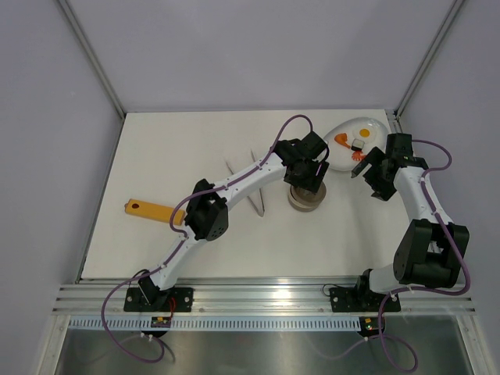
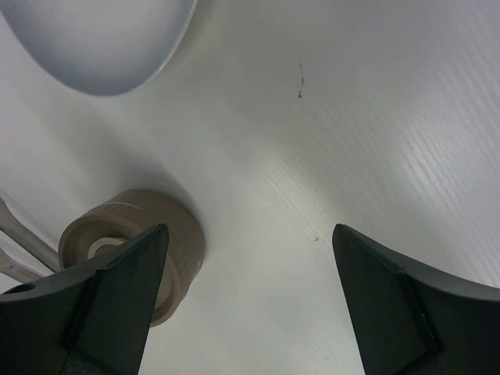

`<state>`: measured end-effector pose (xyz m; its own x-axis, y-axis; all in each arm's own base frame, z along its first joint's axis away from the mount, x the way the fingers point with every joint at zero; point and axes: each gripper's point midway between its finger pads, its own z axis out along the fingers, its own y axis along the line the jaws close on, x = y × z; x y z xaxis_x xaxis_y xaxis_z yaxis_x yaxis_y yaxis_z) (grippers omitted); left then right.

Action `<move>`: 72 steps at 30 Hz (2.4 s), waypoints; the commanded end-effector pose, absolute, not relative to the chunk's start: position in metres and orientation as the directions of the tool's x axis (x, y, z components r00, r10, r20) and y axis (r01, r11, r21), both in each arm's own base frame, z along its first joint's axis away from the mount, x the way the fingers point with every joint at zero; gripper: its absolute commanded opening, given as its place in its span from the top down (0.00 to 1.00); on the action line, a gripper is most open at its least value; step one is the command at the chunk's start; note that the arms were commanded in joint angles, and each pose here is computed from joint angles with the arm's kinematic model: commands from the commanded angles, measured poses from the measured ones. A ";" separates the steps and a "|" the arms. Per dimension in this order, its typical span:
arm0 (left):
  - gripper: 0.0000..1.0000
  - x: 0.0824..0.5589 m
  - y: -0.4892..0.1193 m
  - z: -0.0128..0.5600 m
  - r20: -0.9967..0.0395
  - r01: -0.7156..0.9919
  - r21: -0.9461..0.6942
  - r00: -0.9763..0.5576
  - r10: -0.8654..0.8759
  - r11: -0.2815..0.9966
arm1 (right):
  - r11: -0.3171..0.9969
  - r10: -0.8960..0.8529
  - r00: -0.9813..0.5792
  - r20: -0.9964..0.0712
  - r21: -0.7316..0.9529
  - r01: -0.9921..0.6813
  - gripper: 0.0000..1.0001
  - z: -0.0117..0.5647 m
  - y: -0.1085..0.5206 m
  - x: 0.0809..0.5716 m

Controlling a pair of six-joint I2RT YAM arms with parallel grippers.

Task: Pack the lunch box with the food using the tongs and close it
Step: Close the box lid on the packing box.

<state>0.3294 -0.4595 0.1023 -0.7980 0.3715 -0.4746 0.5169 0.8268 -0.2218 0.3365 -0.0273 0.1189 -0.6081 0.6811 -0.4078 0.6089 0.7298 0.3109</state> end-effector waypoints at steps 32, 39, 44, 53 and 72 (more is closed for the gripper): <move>0.35 0.325 -0.436 0.186 -0.607 0.529 -0.227 -0.734 0.305 0.818 | 0.862 0.478 -0.795 -0.374 0.373 0.343 0.25 0.101 0.058 0.352; 0.35 0.323 -0.388 0.211 -0.646 0.455 -0.225 -0.732 0.218 0.861 | 0.929 0.356 -0.794 -0.493 0.280 0.243 0.25 0.136 0.082 0.350; 0.35 0.328 -0.346 0.218 -0.646 0.373 -0.241 -0.751 0.138 0.896 | 0.956 0.279 -0.817 -0.505 0.225 0.188 0.23 0.139 0.108 0.354; 0.34 0.334 -0.310 0.197 -0.601 0.292 -0.271 -0.796 0.076 0.917 | 0.972 0.220 -0.869 -0.443 0.174 0.157 0.21 0.108 0.145 0.357; 0.34 0.330 -0.306 0.177 -0.571 0.268 -0.276 -0.818 0.067 0.923 | 0.992 0.129 -0.879 -0.459 0.067 0.111 0.24 0.097 0.156 0.350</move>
